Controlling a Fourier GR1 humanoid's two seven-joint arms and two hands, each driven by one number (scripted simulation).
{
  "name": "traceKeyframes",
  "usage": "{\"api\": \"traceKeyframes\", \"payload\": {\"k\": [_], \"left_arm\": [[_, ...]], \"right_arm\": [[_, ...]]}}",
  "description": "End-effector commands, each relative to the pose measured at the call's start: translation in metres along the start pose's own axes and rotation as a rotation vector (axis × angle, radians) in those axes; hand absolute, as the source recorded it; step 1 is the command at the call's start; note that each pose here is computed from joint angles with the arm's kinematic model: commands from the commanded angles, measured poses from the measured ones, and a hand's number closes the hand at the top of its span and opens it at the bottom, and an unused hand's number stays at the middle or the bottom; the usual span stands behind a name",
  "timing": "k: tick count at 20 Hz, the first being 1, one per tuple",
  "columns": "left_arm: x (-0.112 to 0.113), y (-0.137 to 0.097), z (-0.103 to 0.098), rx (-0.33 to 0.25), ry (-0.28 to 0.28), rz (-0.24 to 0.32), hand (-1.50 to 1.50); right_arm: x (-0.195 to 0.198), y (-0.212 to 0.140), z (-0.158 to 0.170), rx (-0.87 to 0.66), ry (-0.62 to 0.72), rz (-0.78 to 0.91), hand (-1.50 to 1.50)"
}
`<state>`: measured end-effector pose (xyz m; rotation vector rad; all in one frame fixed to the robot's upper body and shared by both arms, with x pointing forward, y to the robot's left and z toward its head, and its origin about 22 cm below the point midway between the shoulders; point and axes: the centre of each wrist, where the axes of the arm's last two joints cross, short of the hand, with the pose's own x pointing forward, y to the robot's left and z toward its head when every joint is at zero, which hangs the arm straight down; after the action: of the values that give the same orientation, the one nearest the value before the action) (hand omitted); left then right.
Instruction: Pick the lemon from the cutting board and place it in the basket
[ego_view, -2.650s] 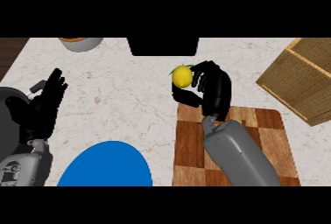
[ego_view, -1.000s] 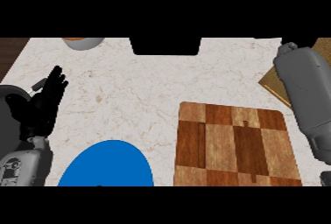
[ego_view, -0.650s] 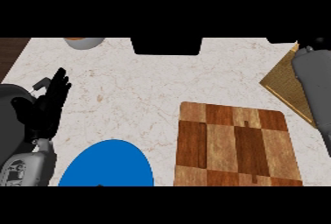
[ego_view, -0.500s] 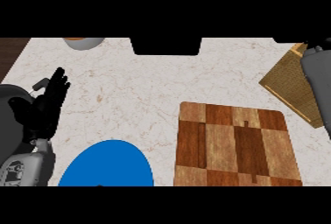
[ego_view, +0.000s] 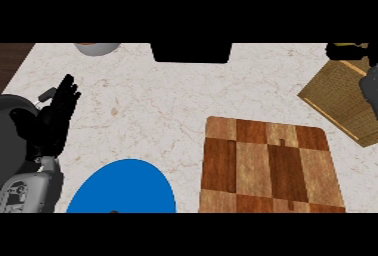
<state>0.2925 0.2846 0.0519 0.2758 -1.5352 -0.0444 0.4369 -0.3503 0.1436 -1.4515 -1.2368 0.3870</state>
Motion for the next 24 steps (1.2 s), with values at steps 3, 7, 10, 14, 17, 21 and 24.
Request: {"api": "traceKeyframes", "payload": {"k": [3, 7, 10, 14, 17, 21, 24], "left_arm": [[-0.009, 0.003, -0.001, -0.004, 0.0, 0.004, 0.0], [0.005, 0.003, -0.006, -0.006, 0.019, -0.003, 0.0], [0.003, -0.002, 0.003, -0.005, -0.002, -0.014, 0.0], [0.003, -0.012, -0.013, -0.032, -0.01, -0.012, 0.0], [-0.012, -0.007, 0.004, -0.017, 0.008, 0.007, 0.0], [-0.001, -0.013, -0.003, -0.024, 0.0, 0.008, 0.0], [-0.003, 0.003, -0.004, -0.012, 0.004, 0.015, 0.0]], "right_arm": [[-0.006, -0.016, -0.014, -0.057, -0.115, 0.261, 1.5], [0.014, 0.006, -0.002, -0.066, -0.108, 0.251, 1.5], [-0.001, -0.02, -0.021, -0.064, -0.075, 0.282, 1.5], [-0.003, -0.018, -0.023, 0.049, 0.0, 0.322, 1.5], [-0.008, -0.015, -0.021, 0.185, 0.023, 0.371, 1.5], [-0.019, -0.023, -0.026, 0.201, 0.026, 0.366, 1.5], [-0.042, -0.014, -0.02, 0.176, 0.042, 0.341, 1.5]]}}
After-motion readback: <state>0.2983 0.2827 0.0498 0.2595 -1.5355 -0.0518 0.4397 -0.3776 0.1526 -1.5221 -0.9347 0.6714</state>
